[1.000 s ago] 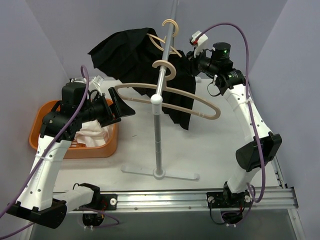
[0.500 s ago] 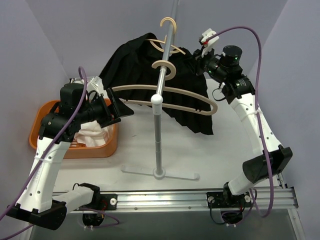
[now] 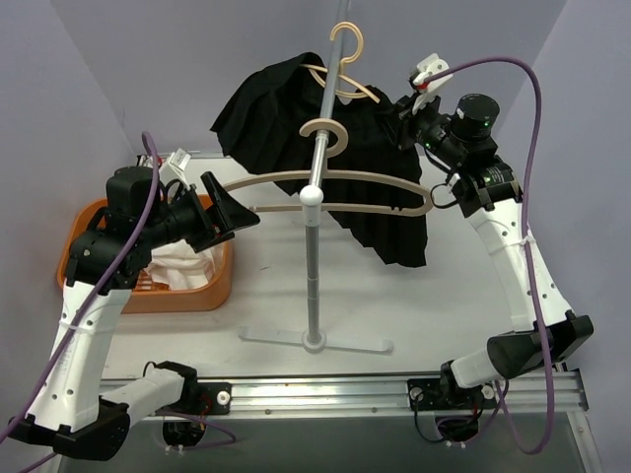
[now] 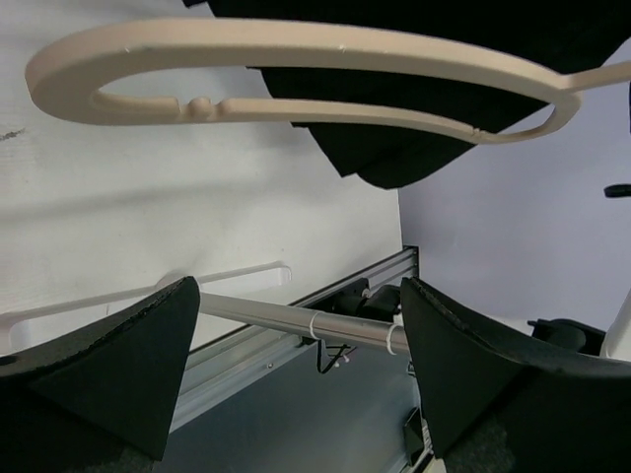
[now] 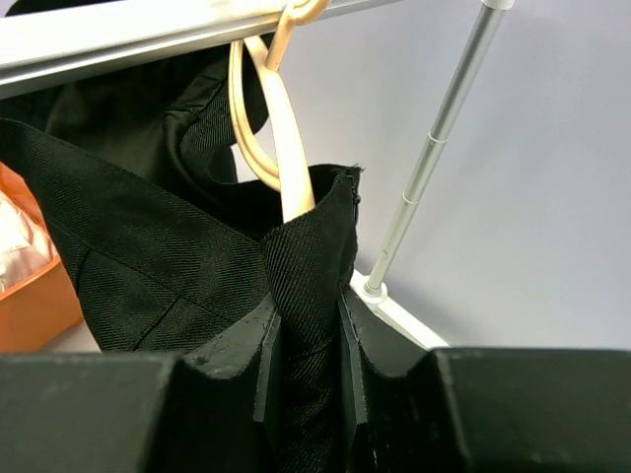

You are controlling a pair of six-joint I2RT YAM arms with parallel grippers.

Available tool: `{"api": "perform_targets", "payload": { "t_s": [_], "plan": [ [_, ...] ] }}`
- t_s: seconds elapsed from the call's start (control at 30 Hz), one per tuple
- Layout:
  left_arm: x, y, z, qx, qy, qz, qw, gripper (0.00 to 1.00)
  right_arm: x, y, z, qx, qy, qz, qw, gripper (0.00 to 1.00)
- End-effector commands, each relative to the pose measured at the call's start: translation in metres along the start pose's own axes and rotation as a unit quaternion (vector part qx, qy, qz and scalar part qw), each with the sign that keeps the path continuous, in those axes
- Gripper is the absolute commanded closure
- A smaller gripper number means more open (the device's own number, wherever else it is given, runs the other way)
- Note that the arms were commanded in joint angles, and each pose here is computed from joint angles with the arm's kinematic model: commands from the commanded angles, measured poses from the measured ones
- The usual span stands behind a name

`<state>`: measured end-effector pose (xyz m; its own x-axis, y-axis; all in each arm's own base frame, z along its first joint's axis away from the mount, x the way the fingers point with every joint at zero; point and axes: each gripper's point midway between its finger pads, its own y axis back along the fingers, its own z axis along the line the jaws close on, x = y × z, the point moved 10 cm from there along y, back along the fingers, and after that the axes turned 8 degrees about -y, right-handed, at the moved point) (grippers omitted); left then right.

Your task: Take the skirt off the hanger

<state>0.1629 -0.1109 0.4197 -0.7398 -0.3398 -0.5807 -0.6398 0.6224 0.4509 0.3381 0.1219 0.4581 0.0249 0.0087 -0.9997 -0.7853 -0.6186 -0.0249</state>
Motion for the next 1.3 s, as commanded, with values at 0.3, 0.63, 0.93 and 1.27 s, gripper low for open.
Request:
{"api": "perform_targets", "payload": {
  "t_s": [0.3,0.63,0.93,1.27],
  "plan": [
    [-0.055,0.007,-0.027,-0.049,-0.031,-0.069,0.996,0.09,-0.032,0.033,0.001,0.042,0.043,-0.044,0.997,1.0],
    [-0.078,-0.004,-0.036,-0.039,-0.019,-0.097,0.994,0.09,-0.022,0.042,-0.001,0.056,0.049,-0.013,0.997,1.0],
    [-0.111,-0.012,-0.027,-0.097,-0.013,-0.149,0.984,0.09,0.002,0.056,-0.001,0.099,0.021,0.003,0.995,1.0],
    [-0.126,-0.063,-0.014,-0.064,0.035,-0.135,0.988,0.1,0.046,0.073,-0.001,0.165,-0.034,0.09,0.982,1.0]
  ]
}}
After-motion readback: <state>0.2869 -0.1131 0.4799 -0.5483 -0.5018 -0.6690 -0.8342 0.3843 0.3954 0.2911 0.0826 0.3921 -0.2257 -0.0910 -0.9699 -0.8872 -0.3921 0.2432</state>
